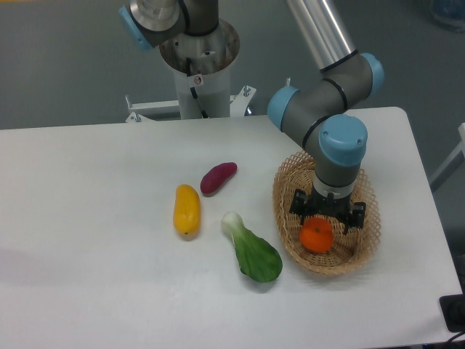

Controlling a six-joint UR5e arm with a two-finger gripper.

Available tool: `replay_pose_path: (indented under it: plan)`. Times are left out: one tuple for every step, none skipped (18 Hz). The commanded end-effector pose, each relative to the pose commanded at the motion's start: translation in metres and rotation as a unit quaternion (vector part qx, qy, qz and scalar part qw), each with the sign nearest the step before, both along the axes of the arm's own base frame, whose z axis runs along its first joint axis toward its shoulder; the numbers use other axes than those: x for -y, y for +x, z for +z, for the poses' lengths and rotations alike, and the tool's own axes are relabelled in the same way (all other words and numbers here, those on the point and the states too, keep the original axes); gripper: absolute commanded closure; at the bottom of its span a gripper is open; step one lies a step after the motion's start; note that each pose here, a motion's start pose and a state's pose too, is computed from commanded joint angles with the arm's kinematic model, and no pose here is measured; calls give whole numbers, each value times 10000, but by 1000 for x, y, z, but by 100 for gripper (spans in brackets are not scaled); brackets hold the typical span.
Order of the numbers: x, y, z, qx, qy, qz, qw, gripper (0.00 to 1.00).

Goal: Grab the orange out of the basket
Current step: 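Lower the open gripper down around the orange in the basket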

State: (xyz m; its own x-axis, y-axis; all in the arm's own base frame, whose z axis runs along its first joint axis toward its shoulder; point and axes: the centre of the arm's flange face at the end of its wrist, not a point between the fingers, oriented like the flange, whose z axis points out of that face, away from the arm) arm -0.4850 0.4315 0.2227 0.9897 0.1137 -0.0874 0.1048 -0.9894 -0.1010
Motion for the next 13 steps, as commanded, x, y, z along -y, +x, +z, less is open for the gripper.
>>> replay_pose_path:
  plan:
    - [0, 0, -1, 8, 13, -2, 10000, 0]
    - [-1, 0, 0, -12, 24, -2, 10000, 0]
    - [-1, 0, -3, 5, 24, -3, 10000, 0]
    - [-1, 0, -4, 1, 17, -2, 10000, 0]
    - [-1, -1, -5, 14, 10, -2, 10000, 0]
    - [-1, -1, -5, 8, 13, -2, 10000, 0]
    - [-1, 0, -7, 15, 10, 6, 10000, 0]
    - [-1, -1, -8, 22, 20, 35, 10000, 0]
    - [-1, -1, -7, 18, 26, 65, 10000, 0]
    - [-1, -1, -7, 4, 31, 104, 9999, 0]
    - [-1, -2, -7, -24, 56, 157, 9999, 0]
    - [-3, -2, -7, -64, 89, 202, 9997, 0]
    - [-7, 0, -9, -82, 103, 187, 9997, 0]
